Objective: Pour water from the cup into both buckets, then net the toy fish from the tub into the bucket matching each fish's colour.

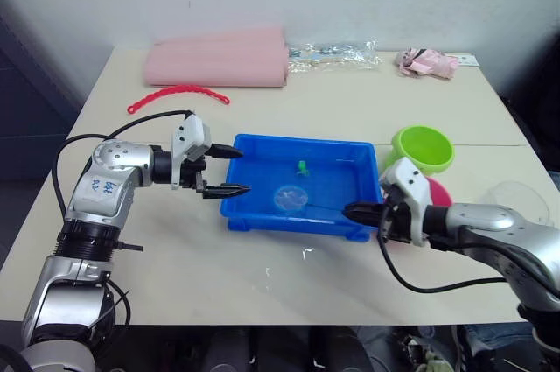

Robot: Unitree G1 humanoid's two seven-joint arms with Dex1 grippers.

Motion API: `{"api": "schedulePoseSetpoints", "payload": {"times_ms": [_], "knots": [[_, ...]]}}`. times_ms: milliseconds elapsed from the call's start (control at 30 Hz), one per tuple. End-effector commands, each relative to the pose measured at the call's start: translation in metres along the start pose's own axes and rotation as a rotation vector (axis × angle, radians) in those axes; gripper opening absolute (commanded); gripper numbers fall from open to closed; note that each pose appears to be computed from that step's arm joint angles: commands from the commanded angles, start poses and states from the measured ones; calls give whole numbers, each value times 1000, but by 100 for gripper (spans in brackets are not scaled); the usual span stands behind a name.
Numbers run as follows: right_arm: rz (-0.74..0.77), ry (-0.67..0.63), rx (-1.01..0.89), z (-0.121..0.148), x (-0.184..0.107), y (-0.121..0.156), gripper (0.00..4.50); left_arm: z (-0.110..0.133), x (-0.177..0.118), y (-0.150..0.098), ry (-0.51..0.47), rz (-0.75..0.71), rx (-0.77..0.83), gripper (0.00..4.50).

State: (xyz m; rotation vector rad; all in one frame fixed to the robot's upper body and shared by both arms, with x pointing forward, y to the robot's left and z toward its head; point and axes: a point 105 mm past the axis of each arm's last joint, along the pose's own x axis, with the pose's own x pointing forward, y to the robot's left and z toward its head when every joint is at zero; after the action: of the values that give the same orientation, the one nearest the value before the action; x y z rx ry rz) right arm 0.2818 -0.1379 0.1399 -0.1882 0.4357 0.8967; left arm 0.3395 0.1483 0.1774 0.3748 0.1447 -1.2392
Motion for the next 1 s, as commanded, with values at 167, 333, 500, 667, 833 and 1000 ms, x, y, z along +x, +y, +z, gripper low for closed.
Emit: {"api": "schedulePoseSetpoints", "payload": {"times_ms": [167, 333, 500, 667, 833, 1000], "knots": [[-109, -51, -25, 10, 13, -27, 0, 10, -8, 0, -26, 39, 31, 447], [-168, -94, -23, 17, 16, -40, 0, 11, -9, 0, -25, 46, 31, 447], [-185, -145, -21, 26, 13, -42, 0, 15, -7, 2, -32, 41, 36, 447], [-197, -144, -34, 26, 9, -41, 0, 17, -2, 2, -42, 28, 42, 447], [-203, -121, -31, 17, 7, -40, 0, 20, 2, 3, -50, 15, 48, 447], [-187, -123, -207, 19, 1, -31, 0, 21, 4, 4, -55, 7, 53, 447]]}}
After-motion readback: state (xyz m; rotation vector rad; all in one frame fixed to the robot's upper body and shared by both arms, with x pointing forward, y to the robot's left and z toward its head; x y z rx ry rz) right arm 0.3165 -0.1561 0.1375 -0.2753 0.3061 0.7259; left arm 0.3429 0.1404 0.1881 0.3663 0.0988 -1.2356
